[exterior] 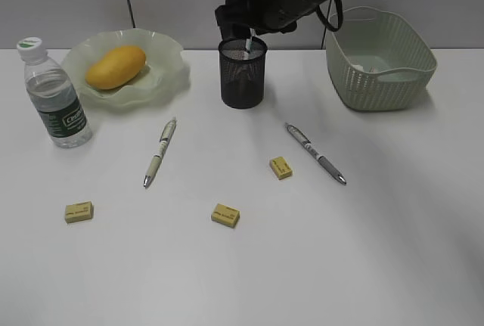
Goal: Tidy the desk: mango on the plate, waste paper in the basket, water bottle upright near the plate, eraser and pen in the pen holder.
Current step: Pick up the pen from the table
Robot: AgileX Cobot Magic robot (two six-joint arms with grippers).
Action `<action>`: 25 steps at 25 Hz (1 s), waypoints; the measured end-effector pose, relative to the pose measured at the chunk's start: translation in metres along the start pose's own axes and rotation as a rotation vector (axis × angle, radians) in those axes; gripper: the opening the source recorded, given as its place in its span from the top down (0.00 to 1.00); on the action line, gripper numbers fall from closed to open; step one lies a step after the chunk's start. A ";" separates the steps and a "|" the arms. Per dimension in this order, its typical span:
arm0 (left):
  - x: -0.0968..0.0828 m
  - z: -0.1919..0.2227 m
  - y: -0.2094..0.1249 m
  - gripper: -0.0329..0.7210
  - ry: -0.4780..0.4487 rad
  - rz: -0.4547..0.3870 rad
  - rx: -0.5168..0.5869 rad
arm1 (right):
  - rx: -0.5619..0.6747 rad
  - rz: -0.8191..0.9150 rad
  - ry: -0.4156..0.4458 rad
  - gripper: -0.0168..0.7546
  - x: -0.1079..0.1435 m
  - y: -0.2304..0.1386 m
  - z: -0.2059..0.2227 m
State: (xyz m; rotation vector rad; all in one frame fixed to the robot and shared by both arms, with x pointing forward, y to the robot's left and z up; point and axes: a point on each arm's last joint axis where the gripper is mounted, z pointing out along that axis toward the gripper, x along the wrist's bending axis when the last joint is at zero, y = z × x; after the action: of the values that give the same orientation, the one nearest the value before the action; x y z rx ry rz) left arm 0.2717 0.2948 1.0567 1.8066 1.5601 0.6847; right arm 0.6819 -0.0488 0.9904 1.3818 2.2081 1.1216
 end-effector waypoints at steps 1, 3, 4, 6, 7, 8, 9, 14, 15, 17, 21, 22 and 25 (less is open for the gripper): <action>0.000 0.000 0.000 0.46 0.000 0.000 0.000 | 0.054 -0.011 0.007 0.30 0.001 -0.003 -0.004; 0.000 0.000 0.000 0.46 0.000 0.000 0.000 | 0.156 -0.044 0.011 0.30 0.003 -0.008 -0.012; 0.000 0.000 0.000 0.46 0.000 0.000 0.000 | 0.215 -0.059 0.012 0.30 0.003 -0.012 -0.015; 0.000 0.000 0.000 0.46 0.000 0.000 0.000 | 0.317 -0.087 0.000 0.30 0.002 -0.019 -0.021; 0.000 0.000 0.000 0.46 0.000 0.000 0.000 | 0.383 -0.081 -0.009 0.30 0.001 -0.024 -0.025; 0.000 0.000 0.000 0.46 0.000 0.000 0.000 | 0.428 -0.080 -0.022 0.30 0.000 -0.027 -0.027; 0.000 0.000 0.000 0.46 0.000 0.000 0.000 | 0.480 -0.082 -0.046 0.30 -0.002 -0.030 -0.031; 0.000 0.000 0.000 0.46 0.000 0.000 0.000 | 0.674 -0.089 -0.125 0.30 -0.008 -0.039 -0.053; 0.000 0.000 0.000 0.46 0.000 0.000 0.000 | 0.698 -0.092 -0.137 0.30 -0.008 -0.039 -0.057; 0.000 0.000 0.000 0.46 0.000 0.000 0.000 | 0.697 -0.097 -0.147 0.30 -0.008 -0.036 -0.065; 0.000 0.000 0.000 0.46 0.000 0.000 0.000 | 0.648 -0.083 -0.153 0.30 -0.005 -0.023 -0.084; 0.000 0.000 0.000 0.46 0.000 0.000 0.000 | 0.630 -0.079 -0.152 0.30 -0.004 -0.019 -0.090; 0.000 0.000 0.000 0.46 0.000 0.000 0.000 | 0.572 -0.057 -0.135 0.30 0.002 -0.007 -0.112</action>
State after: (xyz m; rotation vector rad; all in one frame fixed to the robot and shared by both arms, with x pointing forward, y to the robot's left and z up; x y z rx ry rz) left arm 0.2717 0.2948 1.0567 1.8066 1.5601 0.6847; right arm 0.6081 -0.1000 1.0585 1.5269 2.5537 0.3622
